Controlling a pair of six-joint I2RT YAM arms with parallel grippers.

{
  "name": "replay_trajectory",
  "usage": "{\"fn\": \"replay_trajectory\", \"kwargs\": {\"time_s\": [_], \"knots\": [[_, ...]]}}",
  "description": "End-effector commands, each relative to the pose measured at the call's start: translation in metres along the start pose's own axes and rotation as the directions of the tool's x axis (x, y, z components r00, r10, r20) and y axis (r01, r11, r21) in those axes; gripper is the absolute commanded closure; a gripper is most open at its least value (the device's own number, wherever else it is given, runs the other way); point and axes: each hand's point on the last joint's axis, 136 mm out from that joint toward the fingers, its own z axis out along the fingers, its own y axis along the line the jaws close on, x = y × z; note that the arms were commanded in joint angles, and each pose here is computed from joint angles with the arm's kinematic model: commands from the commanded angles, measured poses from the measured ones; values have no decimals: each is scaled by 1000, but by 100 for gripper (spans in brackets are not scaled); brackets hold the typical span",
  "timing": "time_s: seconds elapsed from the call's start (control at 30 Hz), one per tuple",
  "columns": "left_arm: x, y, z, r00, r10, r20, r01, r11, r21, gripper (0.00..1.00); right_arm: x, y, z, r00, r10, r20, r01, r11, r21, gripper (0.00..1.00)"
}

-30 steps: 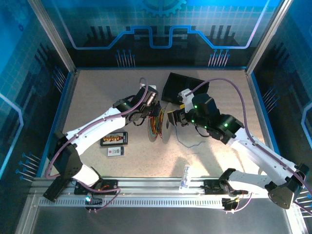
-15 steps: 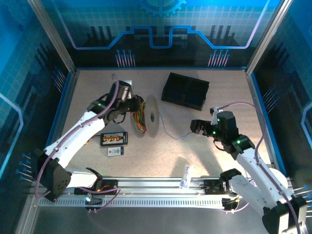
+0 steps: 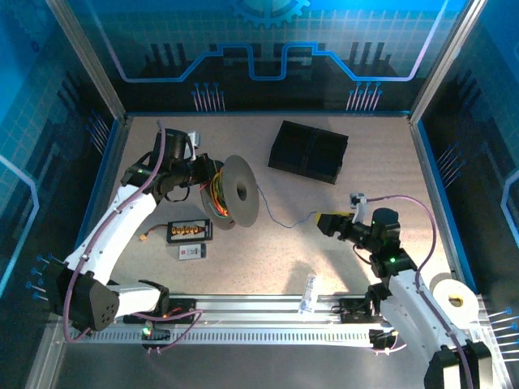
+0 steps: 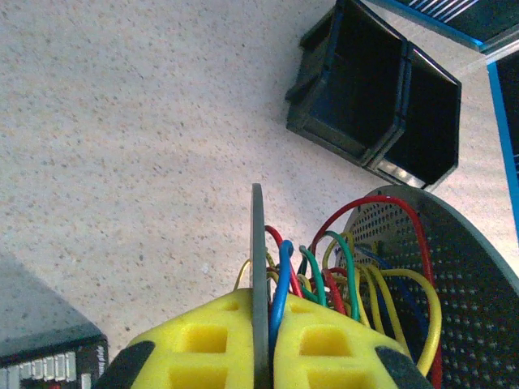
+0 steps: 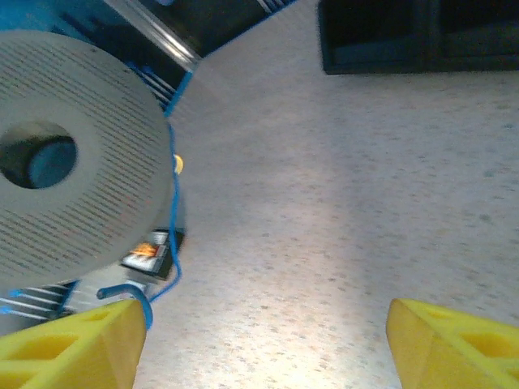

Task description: Wrap the cables

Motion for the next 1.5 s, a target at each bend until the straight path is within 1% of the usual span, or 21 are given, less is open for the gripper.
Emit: {"fn": "replay_trajectory", "kwargs": {"time_s": [0.0,0.07,0.1,0.23,0.3,0.4,0.5,0.6,0.77,0.97,1.07,1.13,1.27,1.3,1.4,1.43,1.47], "knots": [[-18,-31,-20,998,-42,37,37,992,121,100,-21,33,-1,997,-29,68,40,984,-176,25],[-16,-29,-18,998,-55,19,53,992,111,100,-21,37,0,998,-40,56,51,979,-200,25],[-15,-29,-17,998,-58,14,56,992,111,100,-21,39,1,998,-43,55,54,976,-211,27],[-14,-28,-15,998,-65,11,63,991,115,100,-24,45,4,998,-25,51,37,964,-265,39],[-15,-29,-15,998,-67,11,65,991,115,100,-25,47,6,999,-16,46,28,959,-283,48],[-14,-28,-13,998,-70,7,69,991,114,100,-24,49,8,999,-9,40,21,953,-303,51],[-14,-27,-12,997,-73,6,72,991,109,100,-24,53,5,999,-12,45,26,945,-327,50],[-15,-26,-11,997,-80,8,79,992,101,100,-23,61,0,998,-23,55,42,932,-359,46],[-17,-25,-9,995,-102,5,101,990,94,100,-22,66,-5,998,-35,60,55,927,-370,44],[-18,-27,-8,994,-108,-1,107,989,101,100,-22,66,-6,998,-37,60,57,928,-367,44],[-18,-28,-8,994,-109,-3,109,989,104,100,-22,65,-4,998,-35,58,53,929,-366,48],[-18,-29,-9,994,-111,-3,110,988,107,100,-22,65,-3,998,-31,56,50,929,-367,49],[-19,-31,-9,993,-116,-8,116,986,120,100,-21,60,0,999,-31,45,45,934,-355,60],[-19,-32,-8,993,-118,-10,119,985,126,100,-20,60,1,999,-33,43,46,934,-353,65],[-18,-35,-6,991,-136,-23,137,981,138,100,-21,60,3,998,-42,49,56,936,-347,90],[-17,-35,-6,989,-143,-28,146,979,142,100,-21,61,3,997,-48,52,63,936,-346,94],[-16,-36,-5,988,-152,-37,156,977,145,100,-22,62,3,996,-57,61,75,937,-342,100]]}}
